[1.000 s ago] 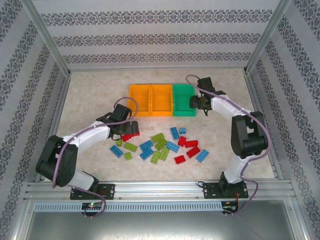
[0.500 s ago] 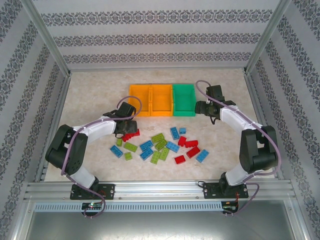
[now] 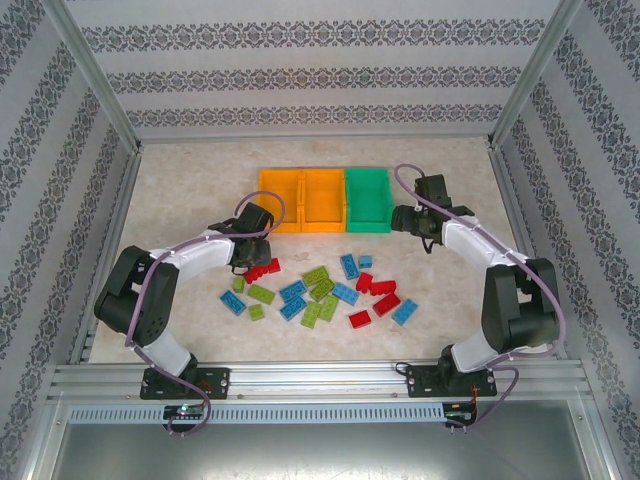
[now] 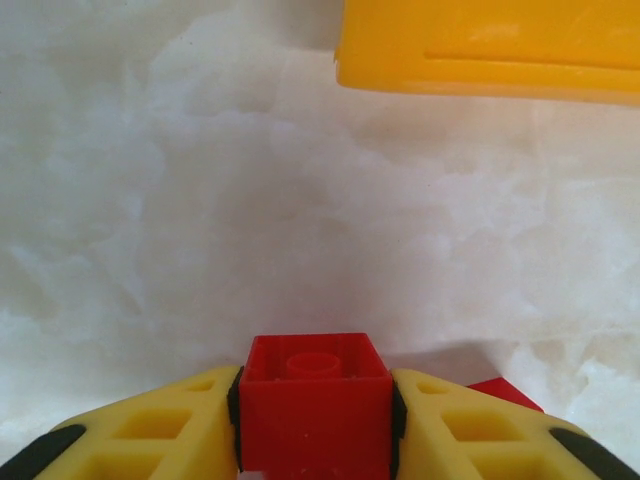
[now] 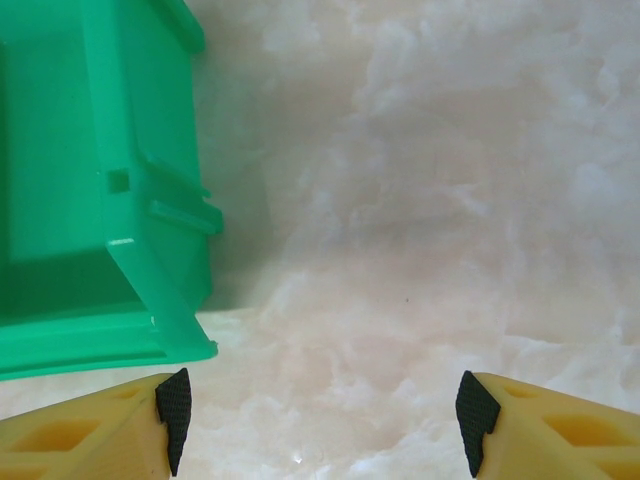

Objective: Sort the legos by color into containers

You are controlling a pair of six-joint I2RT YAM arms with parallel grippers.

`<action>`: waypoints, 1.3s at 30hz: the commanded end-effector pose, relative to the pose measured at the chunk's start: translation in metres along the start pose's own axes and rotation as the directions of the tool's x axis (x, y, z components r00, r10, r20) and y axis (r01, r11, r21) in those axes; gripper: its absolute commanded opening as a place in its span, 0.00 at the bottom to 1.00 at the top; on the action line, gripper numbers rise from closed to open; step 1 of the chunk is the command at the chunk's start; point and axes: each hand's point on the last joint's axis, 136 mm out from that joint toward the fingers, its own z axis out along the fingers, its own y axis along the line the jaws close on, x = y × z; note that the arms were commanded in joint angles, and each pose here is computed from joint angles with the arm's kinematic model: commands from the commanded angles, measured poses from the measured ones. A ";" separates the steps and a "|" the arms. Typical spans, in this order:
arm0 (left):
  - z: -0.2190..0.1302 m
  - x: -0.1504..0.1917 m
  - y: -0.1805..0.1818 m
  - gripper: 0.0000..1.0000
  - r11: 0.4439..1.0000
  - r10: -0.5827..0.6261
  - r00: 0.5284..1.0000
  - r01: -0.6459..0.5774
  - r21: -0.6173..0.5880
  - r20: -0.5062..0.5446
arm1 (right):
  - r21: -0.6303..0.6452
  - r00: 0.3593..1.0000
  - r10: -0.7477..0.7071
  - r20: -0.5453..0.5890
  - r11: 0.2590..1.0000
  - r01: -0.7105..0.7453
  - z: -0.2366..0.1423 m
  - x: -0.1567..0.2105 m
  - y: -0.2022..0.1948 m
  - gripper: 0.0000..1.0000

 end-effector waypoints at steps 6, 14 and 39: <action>-0.017 -0.013 -0.004 0.34 1.000 0.020 0.999 -0.020 -0.008 0.035 | 0.013 1.000 0.021 -0.010 1.000 -0.021 -0.008 0.014 -0.007 0.73; -0.071 -0.060 -0.022 0.34 0.997 0.034 0.983 -0.046 0.061 0.181 | 0.008 0.999 -0.036 -0.033 0.999 0.036 -0.018 0.033 0.005 0.73; -0.017 -0.150 -0.066 0.55 0.991 0.125 0.982 -0.131 0.031 0.145 | -0.097 0.915 -0.197 -0.353 0.980 0.173 -0.054 0.166 0.041 0.84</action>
